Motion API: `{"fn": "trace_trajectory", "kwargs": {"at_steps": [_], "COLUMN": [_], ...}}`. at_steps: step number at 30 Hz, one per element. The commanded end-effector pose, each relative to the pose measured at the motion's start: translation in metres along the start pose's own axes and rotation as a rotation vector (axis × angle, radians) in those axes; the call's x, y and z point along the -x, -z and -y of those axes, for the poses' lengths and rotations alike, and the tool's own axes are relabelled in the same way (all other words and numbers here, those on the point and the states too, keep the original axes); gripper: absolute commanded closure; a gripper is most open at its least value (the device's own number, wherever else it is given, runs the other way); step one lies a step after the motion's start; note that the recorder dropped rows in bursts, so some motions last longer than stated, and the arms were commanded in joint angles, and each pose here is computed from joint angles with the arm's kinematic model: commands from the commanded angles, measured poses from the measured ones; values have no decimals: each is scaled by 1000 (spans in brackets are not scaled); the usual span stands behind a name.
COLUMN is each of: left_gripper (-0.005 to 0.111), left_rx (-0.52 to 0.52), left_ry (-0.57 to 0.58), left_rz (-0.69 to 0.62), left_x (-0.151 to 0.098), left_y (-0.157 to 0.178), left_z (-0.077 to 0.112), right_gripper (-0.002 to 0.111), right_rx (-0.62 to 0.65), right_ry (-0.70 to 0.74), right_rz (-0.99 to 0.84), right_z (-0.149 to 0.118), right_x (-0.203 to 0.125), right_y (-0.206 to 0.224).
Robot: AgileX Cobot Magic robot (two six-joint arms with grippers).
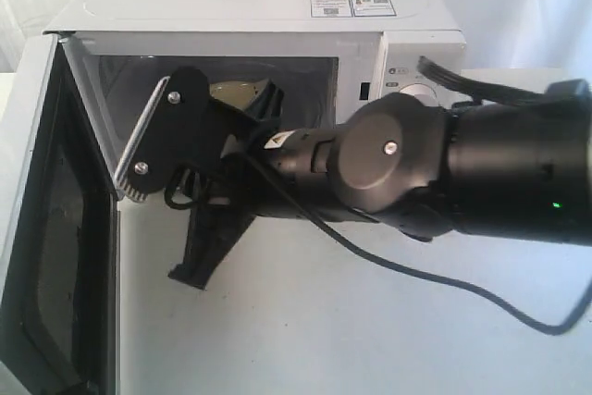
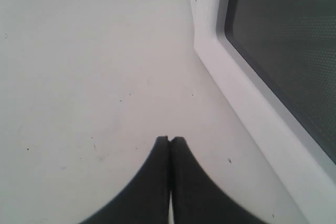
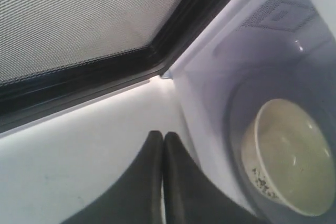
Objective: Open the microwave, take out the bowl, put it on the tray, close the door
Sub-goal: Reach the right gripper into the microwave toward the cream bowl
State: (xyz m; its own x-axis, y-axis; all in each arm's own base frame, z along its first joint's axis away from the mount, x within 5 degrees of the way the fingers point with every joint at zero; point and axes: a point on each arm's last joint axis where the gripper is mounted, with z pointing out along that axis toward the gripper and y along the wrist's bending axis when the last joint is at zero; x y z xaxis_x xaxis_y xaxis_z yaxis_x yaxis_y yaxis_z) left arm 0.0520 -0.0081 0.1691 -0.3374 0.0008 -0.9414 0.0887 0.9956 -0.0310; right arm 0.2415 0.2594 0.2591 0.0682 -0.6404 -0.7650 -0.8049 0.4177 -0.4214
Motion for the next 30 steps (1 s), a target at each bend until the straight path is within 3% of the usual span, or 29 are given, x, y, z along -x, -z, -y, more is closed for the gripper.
{"fn": "trace_trajectory", "kwargs": {"at_steps": [1, 7, 12, 14, 15, 18, 20, 25, 28, 30], "left_gripper": [107, 107, 107, 107, 107, 107, 107, 107, 107, 107], "left_rx": [-9, -9, -9, -9, -9, -9, -9, -9, -9, -9], "left_ry": [3, 3, 3, 3, 3, 3, 3, 3, 3, 3], "left_rz": [-3, -3, -3, -3, -3, -3, -3, -3, -3, -3], "left_x": [-1, -1, -1, -1, -1, -1, -1, -1, -1, -1], "left_y": [0, 0, 0, 0, 0, 0, 0, 0, 0, 0], "left_z": [1, 1, 1, 1, 1, 1, 1, 1, 1, 1], "right_gripper": [108, 108, 108, 108, 108, 108, 108, 108, 108, 108], "right_rx": [-37, 24, 188, 281, 306, 120, 25, 0, -37, -33], "right_ry": [51, -91, -12, 40, 66, 115, 138, 308, 522, 579], "right_rz": [13, 64, 87, -11, -216, -522, -586, -440, -436, -452], "right_z": [8, 11, 6, 3, 6, 24, 32, 29, 29, 27], "right_x": [8, 28, 48, 48, 40, 18, 10, 8, -2, -9], "right_y": [-16, -13, 6, 12, 13, 7, 2, -35, -58, -67]}}
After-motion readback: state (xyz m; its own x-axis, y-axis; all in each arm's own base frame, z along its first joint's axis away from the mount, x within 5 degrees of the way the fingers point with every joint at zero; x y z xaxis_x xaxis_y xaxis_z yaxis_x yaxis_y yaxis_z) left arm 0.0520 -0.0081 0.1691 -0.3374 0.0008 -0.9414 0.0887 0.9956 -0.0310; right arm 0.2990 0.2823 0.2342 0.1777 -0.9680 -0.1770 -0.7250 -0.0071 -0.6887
